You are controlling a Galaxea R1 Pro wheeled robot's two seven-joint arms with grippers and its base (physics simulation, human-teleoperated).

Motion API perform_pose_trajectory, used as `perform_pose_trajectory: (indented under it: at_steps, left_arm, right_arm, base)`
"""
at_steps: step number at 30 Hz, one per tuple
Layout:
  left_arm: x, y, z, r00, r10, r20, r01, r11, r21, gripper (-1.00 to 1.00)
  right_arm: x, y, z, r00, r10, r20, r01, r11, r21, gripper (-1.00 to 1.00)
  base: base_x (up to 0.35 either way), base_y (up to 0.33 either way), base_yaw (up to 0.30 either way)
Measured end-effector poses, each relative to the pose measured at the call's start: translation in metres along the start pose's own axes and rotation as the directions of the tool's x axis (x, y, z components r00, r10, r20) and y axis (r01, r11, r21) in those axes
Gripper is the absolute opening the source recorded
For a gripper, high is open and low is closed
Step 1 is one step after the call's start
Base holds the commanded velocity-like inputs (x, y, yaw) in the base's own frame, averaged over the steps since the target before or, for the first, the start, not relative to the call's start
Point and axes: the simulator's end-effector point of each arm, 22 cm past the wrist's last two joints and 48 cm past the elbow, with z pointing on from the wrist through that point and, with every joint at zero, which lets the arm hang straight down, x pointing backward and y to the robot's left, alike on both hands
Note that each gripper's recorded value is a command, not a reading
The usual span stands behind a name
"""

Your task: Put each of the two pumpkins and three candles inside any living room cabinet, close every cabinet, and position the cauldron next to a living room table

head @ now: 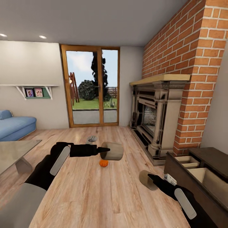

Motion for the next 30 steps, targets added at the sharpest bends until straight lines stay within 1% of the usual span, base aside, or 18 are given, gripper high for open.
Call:
perform_pose_trajectory:
  at_steps: [8, 11, 26, 30]
  left_arm:
    - [-0.0019, -0.003, -0.0015, 1.0, 0.006, 0.004, -0.006, 1.0, 0.003, -1.0]
    - [-0.0025, -0.0042, -0.002, 1.0, 0.007, 0.004, -0.007, 1.0, 0.004, -1.0]
    - [-0.0048, -0.007, -0.0042, 1.0, 0.018, 0.008, -0.018, 1.0, -0.002, -1.0]
    - [-0.0053, -0.0082, -0.0047, 1.0, 0.02, 0.009, -0.02, 1.0, -0.001, -1.0]
  right_arm:
    - [-0.0013, 0.0014, -0.0011, 1.0, -0.001, 0.003, 0.001, 1.0, -0.002, -1.0]
    - [-0.002, 0.0021, -0.0017, 1.0, -0.001, 0.005, 0.001, 1.0, -0.004, -1.0]
    - [-0.005, 0.0056, -0.0041, 1.0, -0.002, 0.012, 0.003, 1.0, -0.01, -1.0]
    - [-0.0058, 0.0072, -0.0047, 1.0, -0.002, 0.014, 0.002, 1.0, -0.013, -1.0]
  base:
    - [0.003, 0.004, -0.282]
    - [0.114, 0.1, -0.279]
    - [0.219, 0.187, -0.276]
    - [0.24, 0.198, -0.129]
